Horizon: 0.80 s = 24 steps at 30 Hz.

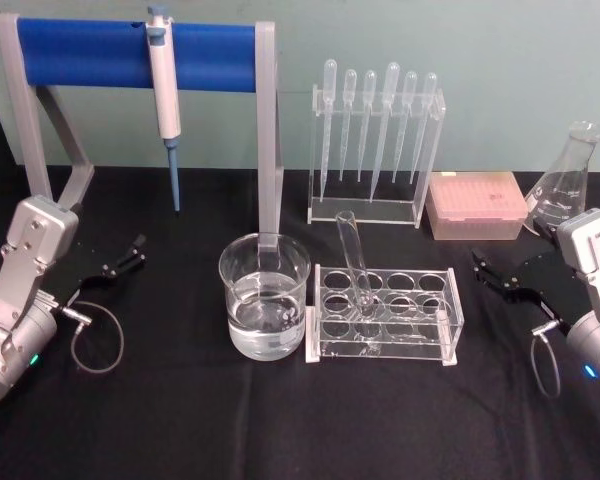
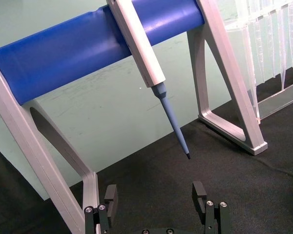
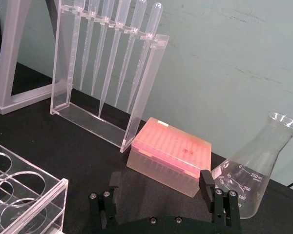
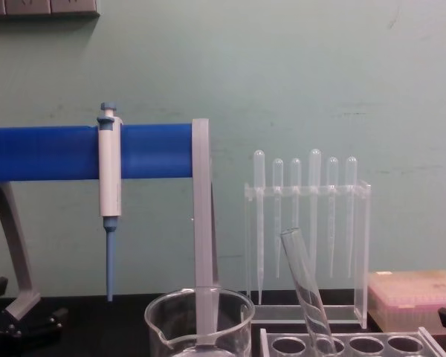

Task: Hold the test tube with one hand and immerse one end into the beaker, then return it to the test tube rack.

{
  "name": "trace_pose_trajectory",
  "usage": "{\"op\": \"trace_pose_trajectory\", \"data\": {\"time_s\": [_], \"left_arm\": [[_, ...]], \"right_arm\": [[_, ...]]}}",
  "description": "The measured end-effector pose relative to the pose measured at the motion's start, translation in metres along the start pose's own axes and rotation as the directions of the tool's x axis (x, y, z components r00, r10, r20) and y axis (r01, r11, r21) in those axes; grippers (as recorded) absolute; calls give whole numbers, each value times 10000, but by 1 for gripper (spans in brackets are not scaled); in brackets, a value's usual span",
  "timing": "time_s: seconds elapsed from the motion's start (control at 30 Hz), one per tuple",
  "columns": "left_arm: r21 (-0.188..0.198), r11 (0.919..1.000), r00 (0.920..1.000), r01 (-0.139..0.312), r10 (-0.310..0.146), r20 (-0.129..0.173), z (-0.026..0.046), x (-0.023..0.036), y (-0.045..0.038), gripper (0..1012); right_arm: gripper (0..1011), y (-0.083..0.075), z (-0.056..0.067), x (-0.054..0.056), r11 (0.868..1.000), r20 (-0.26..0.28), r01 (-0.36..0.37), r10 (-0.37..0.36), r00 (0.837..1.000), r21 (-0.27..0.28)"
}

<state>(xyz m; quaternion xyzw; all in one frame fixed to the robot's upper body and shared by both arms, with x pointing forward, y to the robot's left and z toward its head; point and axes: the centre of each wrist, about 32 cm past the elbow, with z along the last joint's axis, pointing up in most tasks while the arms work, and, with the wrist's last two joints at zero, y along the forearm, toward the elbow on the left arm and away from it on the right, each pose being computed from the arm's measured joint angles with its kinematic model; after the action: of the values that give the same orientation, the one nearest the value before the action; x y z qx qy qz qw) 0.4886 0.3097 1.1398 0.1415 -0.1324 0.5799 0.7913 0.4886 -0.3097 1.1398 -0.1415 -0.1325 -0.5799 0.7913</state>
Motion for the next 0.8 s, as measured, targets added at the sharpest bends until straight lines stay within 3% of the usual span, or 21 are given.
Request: {"op": "trace_pose_trajectory", "data": {"time_s": [0.8], "left_arm": [[0, 10000, 10000, 1, -1, 0, 0, 0, 0, 1000]], "right_arm": [[1002, 0, 0, 0, 10000, -1, 1, -1, 10000, 1]]}}
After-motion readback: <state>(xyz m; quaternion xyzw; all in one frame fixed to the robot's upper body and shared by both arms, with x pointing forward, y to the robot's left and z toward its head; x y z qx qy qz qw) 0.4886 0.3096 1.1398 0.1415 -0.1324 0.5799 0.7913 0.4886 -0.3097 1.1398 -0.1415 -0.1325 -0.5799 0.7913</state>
